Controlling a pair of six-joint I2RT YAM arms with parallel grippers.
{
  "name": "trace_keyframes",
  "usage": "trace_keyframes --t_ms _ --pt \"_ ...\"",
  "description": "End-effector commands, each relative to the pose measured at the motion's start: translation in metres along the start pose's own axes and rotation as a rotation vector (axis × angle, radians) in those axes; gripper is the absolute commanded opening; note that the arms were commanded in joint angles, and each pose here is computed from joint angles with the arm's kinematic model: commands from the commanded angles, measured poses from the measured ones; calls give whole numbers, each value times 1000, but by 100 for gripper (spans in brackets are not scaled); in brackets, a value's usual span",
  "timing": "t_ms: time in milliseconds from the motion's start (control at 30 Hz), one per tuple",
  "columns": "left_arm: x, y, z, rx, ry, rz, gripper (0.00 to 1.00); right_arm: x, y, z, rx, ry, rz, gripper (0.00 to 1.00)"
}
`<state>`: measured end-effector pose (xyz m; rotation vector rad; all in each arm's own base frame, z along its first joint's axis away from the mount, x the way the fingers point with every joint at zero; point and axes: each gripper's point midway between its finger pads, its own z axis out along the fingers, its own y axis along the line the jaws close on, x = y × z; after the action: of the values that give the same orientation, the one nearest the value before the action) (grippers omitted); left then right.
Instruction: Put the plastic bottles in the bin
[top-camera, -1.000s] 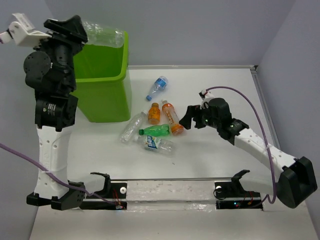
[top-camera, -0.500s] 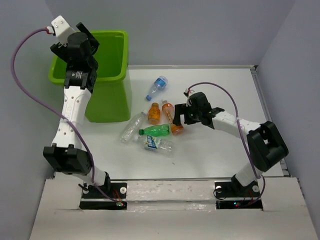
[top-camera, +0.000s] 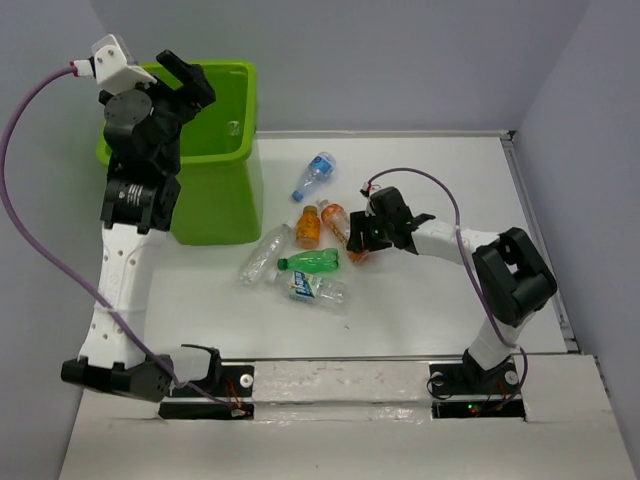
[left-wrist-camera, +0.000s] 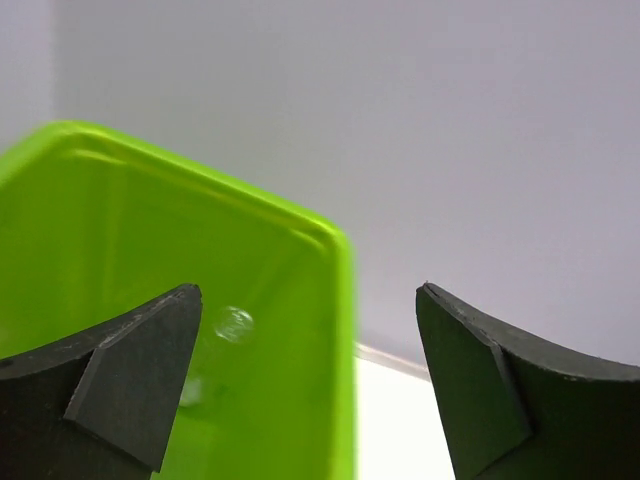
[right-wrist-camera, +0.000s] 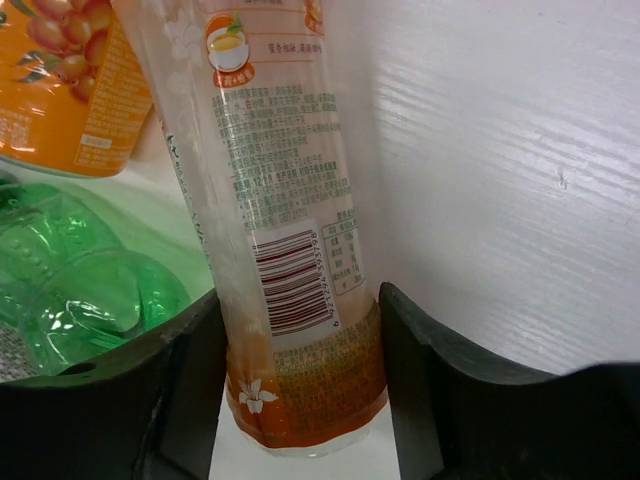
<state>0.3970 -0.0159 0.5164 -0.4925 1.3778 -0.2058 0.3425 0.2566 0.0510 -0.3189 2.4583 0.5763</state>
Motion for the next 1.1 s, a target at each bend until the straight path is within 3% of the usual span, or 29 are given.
trace_keyframes --t_ms 0,33,133,267,500,767,933,1033,1067 --pt "33 -50 -57 320 178 -53 99 -29 9 -20 -2 -126 -9 50" --pt "52 -70 -75 440 262 -62 99 -23 5 -25 9 -127 -6 47" --pt "101 -89 -117 571 424 -71 99 -34 9 -58 9 -208 -15 45" --pt "176 -97 -161 637 620 -105 99 -36 22 -103 -52 -290 -11 41" --pt "236 -133 -182 752 725 -229 99 -50 76 -174 -280 -421 -33 41" --pt "271 -163 -171 788 758 -249 99 -42 102 -189 -405 -401 -62 41" --pt "298 -160 -152 705 748 -192 99 -40 116 -197 -483 -415 -77 41" --pt "297 -158 -144 675 717 -176 75 -37 119 -198 -506 -407 -79 43" --pt "290 -161 -143 681 702 -179 62 -37 118 -197 -501 -408 -79 53"
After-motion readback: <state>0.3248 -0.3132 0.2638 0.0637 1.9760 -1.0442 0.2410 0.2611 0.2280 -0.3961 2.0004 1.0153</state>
